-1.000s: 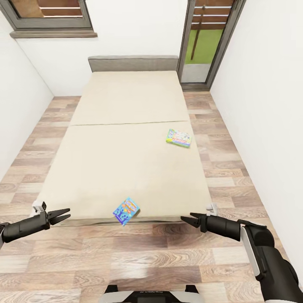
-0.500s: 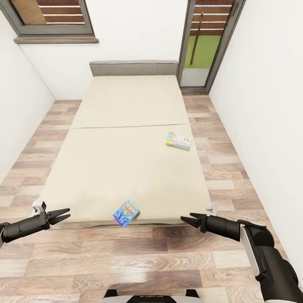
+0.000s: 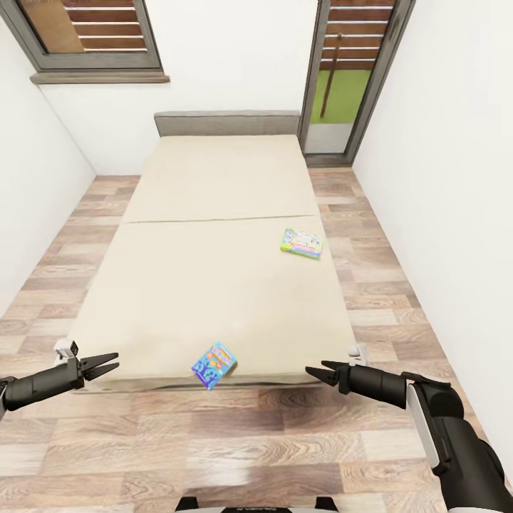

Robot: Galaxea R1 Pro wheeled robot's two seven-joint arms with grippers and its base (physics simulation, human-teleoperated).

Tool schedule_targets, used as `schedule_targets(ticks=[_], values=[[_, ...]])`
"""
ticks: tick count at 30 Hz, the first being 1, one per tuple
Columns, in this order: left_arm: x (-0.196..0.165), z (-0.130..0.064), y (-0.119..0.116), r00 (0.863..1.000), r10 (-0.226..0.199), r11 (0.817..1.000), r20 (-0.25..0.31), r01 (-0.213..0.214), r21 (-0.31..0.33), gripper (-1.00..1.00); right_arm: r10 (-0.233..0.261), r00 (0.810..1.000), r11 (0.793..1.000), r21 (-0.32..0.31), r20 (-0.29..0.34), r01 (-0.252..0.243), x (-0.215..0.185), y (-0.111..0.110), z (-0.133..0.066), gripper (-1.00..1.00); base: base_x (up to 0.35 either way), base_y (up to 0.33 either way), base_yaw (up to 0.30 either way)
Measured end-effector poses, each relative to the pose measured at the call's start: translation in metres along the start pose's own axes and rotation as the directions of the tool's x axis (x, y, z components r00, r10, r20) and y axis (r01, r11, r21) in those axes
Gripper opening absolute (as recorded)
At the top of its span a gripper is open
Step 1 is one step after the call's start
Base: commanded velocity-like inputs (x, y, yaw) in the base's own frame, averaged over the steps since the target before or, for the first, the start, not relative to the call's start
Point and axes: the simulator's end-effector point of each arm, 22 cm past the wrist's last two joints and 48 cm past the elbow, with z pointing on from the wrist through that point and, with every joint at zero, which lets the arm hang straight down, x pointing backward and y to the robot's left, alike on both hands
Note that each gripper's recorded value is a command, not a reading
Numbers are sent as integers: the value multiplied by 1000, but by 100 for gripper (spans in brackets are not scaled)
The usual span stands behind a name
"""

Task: Put all the toys in the child's room - the three board games (two on the bed and one on the table), the two jigsaw puzzles on the table, and the tennis ball on the table - inside the toy box on the table in the child's room.

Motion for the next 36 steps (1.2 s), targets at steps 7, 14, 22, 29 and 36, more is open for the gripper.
schedule_targets(ticks=[7,14,22,29,36], values=[[-2,-1,-5,1000,9,1000,4,-9,5,100,-9,1000,1000,-2,6,9,-4,4,-2,100,0,0,0],[-5,-2,-10,1000,18,1000,8,-18,9,100,-18,1000,1000,-3,13,18,-8,7,-4,100,0,0,0],[-7,-4,-16,999,29,999,14,-29,15,100,-28,999,1000,-4,20,28,-12,11,-6,100,0,0,0],[-10,-6,-21,999,38,999,19,-38,19,100,-37,999,999,-5,26,37,-16,15,-9,100,0,0,0],[-12,-7,-26,999,47,999,23,-47,23,100,-46,998,999,-6,33,46,-19,19,-11,100,0,0,0]])
